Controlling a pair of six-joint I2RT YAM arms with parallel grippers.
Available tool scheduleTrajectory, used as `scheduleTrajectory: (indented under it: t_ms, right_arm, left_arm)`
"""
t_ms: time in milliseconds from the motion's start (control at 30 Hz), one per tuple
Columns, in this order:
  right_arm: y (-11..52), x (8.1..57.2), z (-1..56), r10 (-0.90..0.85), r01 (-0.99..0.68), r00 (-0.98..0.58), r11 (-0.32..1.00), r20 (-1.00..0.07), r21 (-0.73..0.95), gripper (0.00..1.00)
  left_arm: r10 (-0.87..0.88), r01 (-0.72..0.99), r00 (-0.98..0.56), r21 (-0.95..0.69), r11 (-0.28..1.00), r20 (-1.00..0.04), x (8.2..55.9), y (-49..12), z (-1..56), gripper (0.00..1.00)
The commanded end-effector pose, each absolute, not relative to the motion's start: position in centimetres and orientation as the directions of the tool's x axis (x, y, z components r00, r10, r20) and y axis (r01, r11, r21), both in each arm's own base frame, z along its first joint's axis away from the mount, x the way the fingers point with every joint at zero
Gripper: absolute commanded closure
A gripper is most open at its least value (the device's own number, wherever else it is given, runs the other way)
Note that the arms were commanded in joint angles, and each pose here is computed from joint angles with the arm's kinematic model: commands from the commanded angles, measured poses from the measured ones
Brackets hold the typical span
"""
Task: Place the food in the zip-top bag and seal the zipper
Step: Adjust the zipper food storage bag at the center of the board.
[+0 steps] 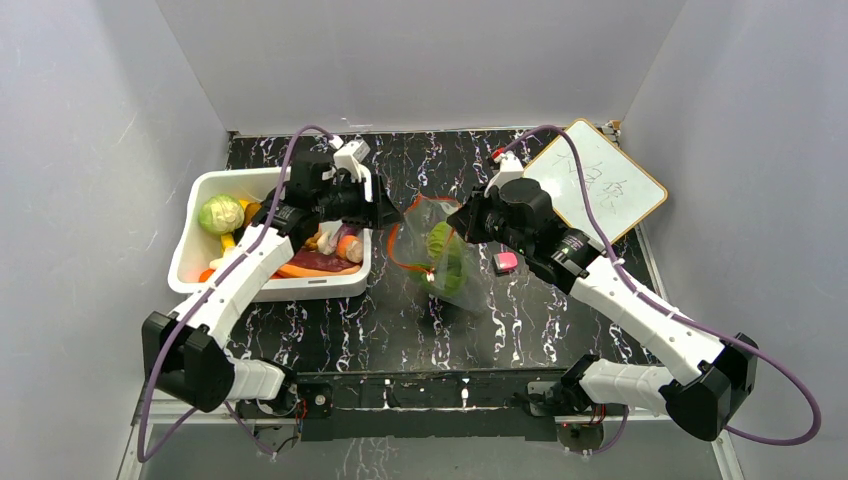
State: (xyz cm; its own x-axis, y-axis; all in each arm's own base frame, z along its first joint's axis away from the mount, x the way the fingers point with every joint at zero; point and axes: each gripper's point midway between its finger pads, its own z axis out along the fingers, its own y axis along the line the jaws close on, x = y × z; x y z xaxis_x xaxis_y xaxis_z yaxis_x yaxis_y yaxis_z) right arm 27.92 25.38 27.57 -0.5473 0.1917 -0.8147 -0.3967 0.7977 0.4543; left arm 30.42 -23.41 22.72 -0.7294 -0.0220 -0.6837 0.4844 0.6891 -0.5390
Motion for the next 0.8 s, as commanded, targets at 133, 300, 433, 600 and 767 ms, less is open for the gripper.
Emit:
scheduleTrajectory:
  t_ms: [133, 300, 433, 600, 767]
  right_arm:
    - [26.0, 28.4, 31.0, 0.268, -0.455, -0.459, 0.748, -0.847, 0.483, 1.00]
    - [25.9, 28.2, 31.3, 0.270, -0.459, -0.456, 0.745, -0.848, 0.484, 1.00]
    - [25.8, 27.9, 31.6, 0.271, -0.468, -0.452, 0.739, -0.850, 0.484, 1.00]
    - [25.8, 27.7, 31.9, 0.270, -0.477, -0.447, 0.735, -0.853, 0.482, 1.00]
    - [25.7, 27.7, 31.8, 0.267, -0.474, -0.450, 0.737, -0.852, 0.481, 1.00]
  left_arm:
    - [-0.015, 0.431, -0.620, -0.357, 0.829, -0.785, 30.9, -19.3, 26.3, 0.02]
    - [-0.025, 0.349, -0.612, -0.299, 0.888, -0.790, 30.8, -17.0, 26.5, 0.02]
    - [-0.020, 0.254, -0.653, -0.244, 0.936, -0.757, 30.7, -14.9, 24.7, 0.02]
    - [-0.066, 0.209, -0.704, -0.295, 0.932, -0.708, 30.2, -13.2, 22.2, 0.06]
    - [-0.123, 0.157, -0.764, -0.368, 0.917, -0.634, 30.0, -11.4, 19.6, 0.30]
